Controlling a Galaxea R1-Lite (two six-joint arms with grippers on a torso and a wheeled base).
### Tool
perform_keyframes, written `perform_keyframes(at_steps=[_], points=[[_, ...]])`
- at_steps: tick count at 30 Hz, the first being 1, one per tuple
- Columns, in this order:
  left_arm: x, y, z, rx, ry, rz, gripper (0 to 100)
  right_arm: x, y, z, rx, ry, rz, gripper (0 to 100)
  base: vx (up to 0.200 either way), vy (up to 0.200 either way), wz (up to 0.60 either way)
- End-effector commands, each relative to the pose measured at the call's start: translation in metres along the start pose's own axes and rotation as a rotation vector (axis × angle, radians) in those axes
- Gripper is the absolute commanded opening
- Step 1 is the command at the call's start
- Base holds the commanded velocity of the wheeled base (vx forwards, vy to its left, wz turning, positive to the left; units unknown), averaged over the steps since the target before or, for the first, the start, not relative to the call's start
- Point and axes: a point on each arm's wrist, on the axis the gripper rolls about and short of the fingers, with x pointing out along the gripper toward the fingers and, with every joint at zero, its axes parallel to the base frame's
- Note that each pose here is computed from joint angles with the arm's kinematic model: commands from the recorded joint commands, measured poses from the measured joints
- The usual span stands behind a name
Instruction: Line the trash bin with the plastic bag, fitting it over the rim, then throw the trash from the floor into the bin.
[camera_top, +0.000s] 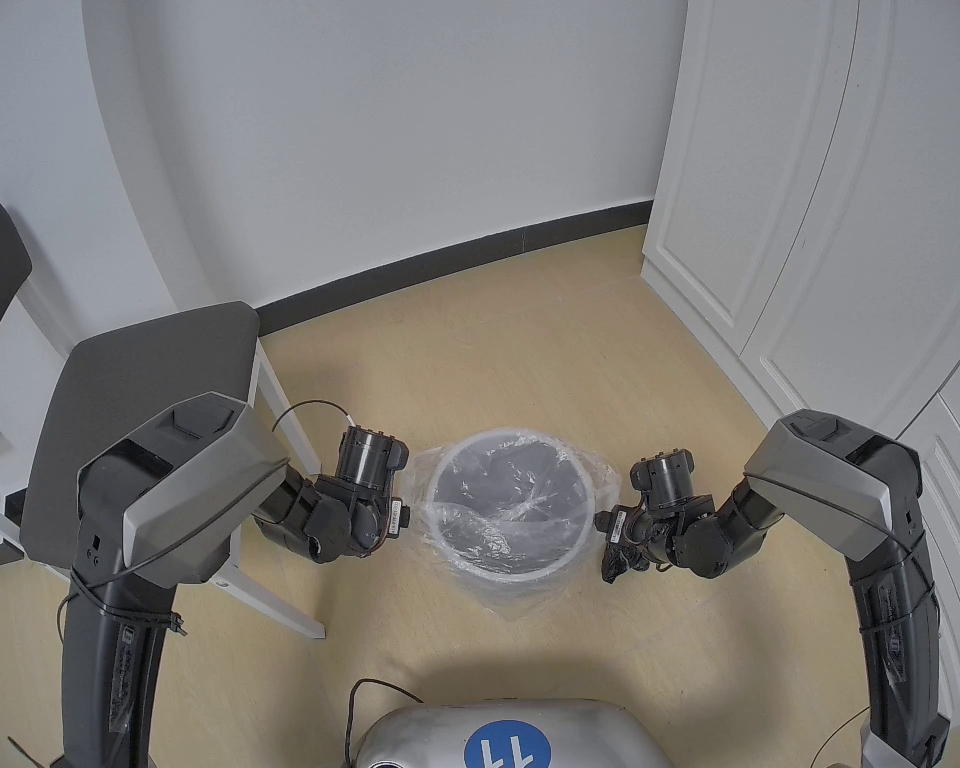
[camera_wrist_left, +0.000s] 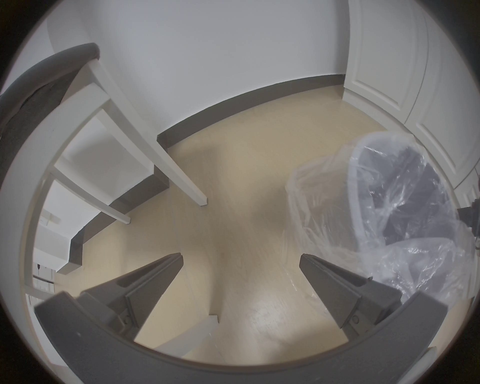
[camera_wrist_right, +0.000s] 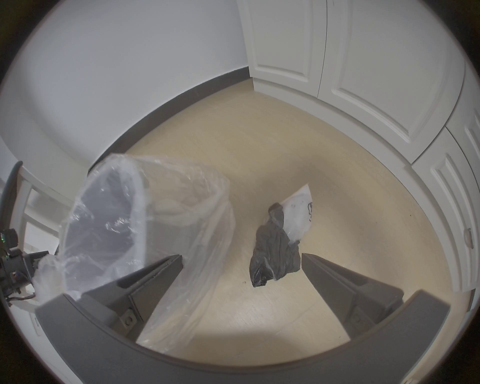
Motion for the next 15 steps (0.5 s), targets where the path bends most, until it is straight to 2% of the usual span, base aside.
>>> perform_keyframes(at_steps=[1, 9, 15], points=[[0.012, -0.008, -0.016, 0.022, 0.035, -0.004, 100, 0.020, -0.009, -0.014, -0.002, 0.044, -0.035, 100, 0.000, 0.000, 0.00], [0.037, -0.014, -0.020, 0.051, 0.058, 0.013, 100, 0.023, -0.008, -0.008, 0.008, 0.056, -0.022, 100, 0.000, 0.000, 0.00], [0.040, -0.012, -0.016, 0.067, 0.118, 0.030, 100, 0.022, -0.009, -0.010, -0.001, 0.062, -0.029, 100, 0.000, 0.000, 0.00]])
